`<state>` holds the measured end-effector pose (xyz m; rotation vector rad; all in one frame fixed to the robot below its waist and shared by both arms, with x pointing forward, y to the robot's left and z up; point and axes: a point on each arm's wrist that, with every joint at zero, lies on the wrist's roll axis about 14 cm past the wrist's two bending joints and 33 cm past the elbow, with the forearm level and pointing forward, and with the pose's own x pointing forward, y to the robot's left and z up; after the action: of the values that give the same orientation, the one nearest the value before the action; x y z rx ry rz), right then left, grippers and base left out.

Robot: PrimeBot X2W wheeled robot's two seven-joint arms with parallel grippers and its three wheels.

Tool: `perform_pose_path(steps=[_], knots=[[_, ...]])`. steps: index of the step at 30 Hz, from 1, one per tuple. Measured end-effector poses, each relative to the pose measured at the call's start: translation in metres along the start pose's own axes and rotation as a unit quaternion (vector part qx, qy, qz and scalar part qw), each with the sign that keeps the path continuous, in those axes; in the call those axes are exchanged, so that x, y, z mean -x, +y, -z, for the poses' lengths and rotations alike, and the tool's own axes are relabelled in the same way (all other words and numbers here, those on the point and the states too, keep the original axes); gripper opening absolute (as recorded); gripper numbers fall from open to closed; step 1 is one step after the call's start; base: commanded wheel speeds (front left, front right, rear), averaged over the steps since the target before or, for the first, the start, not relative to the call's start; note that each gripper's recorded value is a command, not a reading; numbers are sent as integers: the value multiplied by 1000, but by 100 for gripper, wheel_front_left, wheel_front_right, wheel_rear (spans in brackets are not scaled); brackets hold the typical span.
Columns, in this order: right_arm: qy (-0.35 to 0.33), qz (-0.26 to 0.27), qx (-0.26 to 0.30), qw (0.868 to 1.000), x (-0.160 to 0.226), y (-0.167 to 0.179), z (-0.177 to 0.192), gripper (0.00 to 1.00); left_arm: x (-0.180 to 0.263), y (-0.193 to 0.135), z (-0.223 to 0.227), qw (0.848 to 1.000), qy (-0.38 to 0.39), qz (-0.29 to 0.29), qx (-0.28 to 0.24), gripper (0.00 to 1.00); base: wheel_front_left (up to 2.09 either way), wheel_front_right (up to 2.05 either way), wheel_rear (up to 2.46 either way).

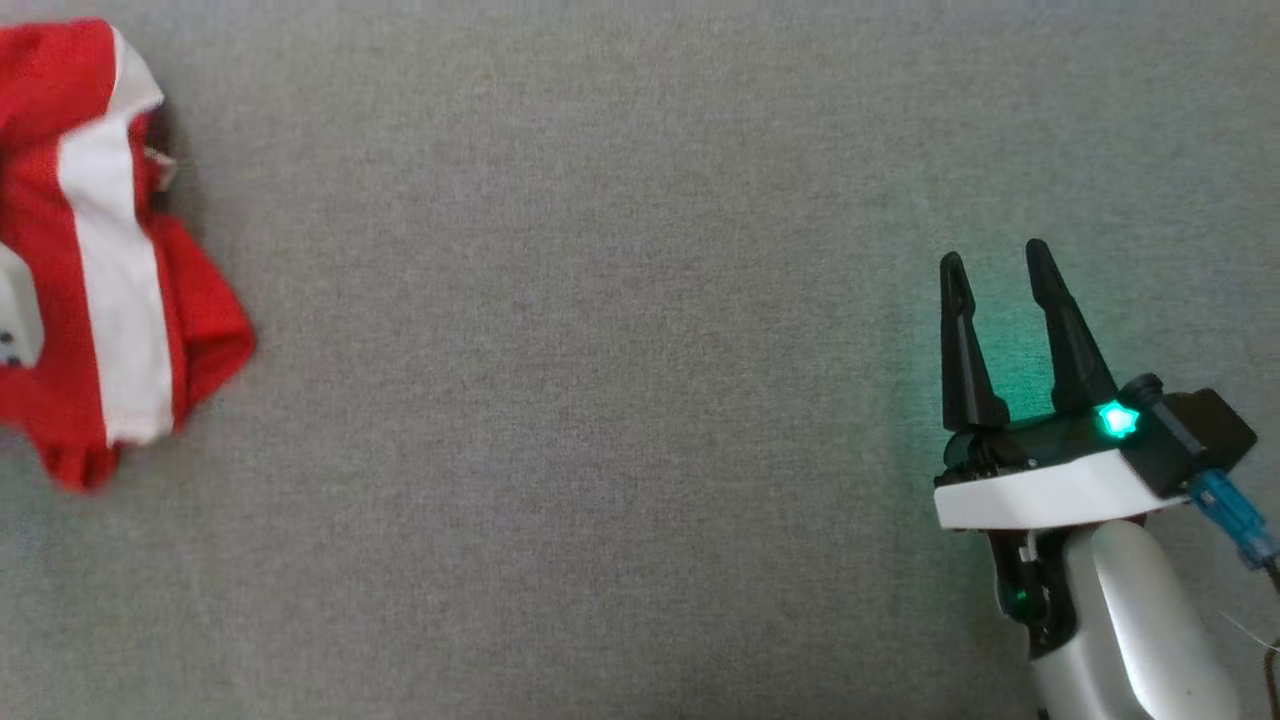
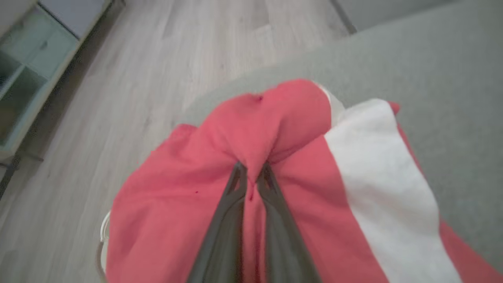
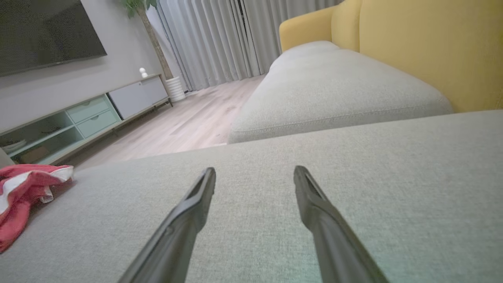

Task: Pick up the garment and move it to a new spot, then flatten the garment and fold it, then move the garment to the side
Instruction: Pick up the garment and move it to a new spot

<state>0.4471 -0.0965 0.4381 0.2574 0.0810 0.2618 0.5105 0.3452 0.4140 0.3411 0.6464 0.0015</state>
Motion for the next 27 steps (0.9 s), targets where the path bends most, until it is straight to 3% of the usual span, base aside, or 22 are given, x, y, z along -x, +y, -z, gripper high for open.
perform_pose_path(steps=[4, 5, 13, 20, 27], knots=[[-13, -2, 4, 1000, 5, 3, -13, 100, 15, 9, -68, 991, -130, -14, 15, 0, 0, 0, 0], [-13, -2, 4, 1000, 5, 3, -13, 100, 15, 9, -68, 991, -130, -14, 15, 0, 0, 0, 0], [-44, -3, -3, 999, 24, 12, -41, 100, 69, -14, -163, 954, -298, 19, 28, 0, 0, 0, 0], [-66, -4, -9, 998, 44, 19, -58, 100, 124, -60, -220, 921, -380, 85, 20, 0, 0, 0, 0], [-83, 17, -17, 996, 58, 8, -70, 100, 142, -136, -232, 908, -383, 170, -2, 0, 0, 0, 0]])
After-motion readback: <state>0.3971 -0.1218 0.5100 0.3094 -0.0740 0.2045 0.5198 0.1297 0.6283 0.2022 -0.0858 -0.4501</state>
